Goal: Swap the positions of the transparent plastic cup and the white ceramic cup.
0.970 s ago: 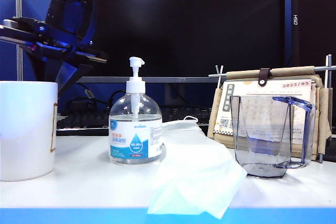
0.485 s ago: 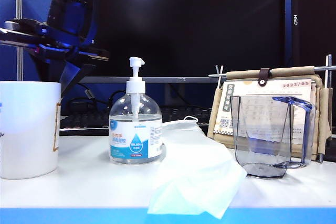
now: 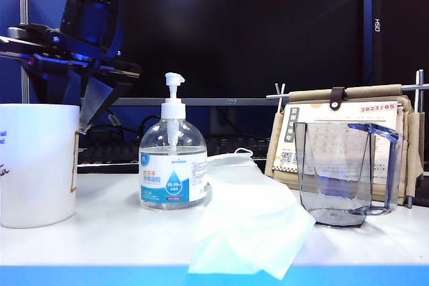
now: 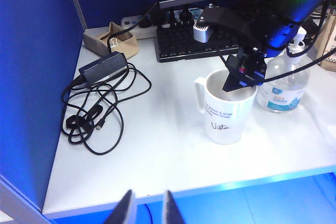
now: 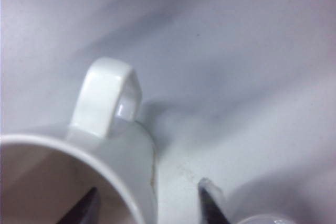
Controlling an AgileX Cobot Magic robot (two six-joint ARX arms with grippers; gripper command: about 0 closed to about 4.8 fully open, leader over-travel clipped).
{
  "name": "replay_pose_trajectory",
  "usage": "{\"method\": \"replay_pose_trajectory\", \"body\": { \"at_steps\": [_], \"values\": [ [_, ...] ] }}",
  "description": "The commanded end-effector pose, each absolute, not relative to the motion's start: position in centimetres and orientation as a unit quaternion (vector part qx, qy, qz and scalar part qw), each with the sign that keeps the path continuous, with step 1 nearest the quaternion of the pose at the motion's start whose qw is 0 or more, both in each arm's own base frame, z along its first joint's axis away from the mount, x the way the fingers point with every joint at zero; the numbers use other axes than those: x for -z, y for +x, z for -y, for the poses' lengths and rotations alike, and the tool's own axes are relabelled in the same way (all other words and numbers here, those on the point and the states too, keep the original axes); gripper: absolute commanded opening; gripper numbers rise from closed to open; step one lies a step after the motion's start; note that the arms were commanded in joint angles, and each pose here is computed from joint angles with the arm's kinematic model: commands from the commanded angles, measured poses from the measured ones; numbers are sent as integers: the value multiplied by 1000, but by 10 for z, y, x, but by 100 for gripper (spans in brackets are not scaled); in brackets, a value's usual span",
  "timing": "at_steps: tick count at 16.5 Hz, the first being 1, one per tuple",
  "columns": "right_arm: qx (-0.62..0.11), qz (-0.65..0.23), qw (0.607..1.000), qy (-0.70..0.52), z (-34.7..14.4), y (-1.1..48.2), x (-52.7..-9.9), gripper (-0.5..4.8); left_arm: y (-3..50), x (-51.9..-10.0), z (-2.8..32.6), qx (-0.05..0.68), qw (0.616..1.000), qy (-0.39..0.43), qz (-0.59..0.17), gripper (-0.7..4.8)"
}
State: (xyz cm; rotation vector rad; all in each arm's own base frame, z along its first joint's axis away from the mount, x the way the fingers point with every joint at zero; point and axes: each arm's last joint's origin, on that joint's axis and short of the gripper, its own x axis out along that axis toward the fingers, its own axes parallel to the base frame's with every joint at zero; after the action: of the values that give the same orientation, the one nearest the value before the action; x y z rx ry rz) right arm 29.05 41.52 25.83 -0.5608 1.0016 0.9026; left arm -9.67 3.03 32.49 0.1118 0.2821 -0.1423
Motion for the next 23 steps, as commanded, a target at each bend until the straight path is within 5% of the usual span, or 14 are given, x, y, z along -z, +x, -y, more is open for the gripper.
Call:
{"method": "replay_pose_trajectory", "body": {
  "at_steps": [1,10,14,17,18,20,23],
  "values": [
    [-409,-446,755,-252,-414,288,-270,236,-98,-325,-30,72,986,65,-137,79],
    [-382,-315,838,-227,-388,269,-363,256,-95,-334,-30,72,990,75,-90,79],
    [-376,-175,892,-181,-325,221,-475,209,-95,-365,-29,74,993,61,72,79],
    [-337,-16,928,-158,-226,137,-572,182,-104,-394,-31,70,971,54,222,79],
    [-315,13,936,-154,-197,112,-588,135,-108,-400,-31,79,961,63,259,79],
    [-277,27,948,-153,-146,68,-602,133,-118,-411,-34,73,944,63,316,79],
    [-121,-15,974,-192,-100,28,-582,106,-133,-418,-37,106,926,66,355,79]
  ]
}}
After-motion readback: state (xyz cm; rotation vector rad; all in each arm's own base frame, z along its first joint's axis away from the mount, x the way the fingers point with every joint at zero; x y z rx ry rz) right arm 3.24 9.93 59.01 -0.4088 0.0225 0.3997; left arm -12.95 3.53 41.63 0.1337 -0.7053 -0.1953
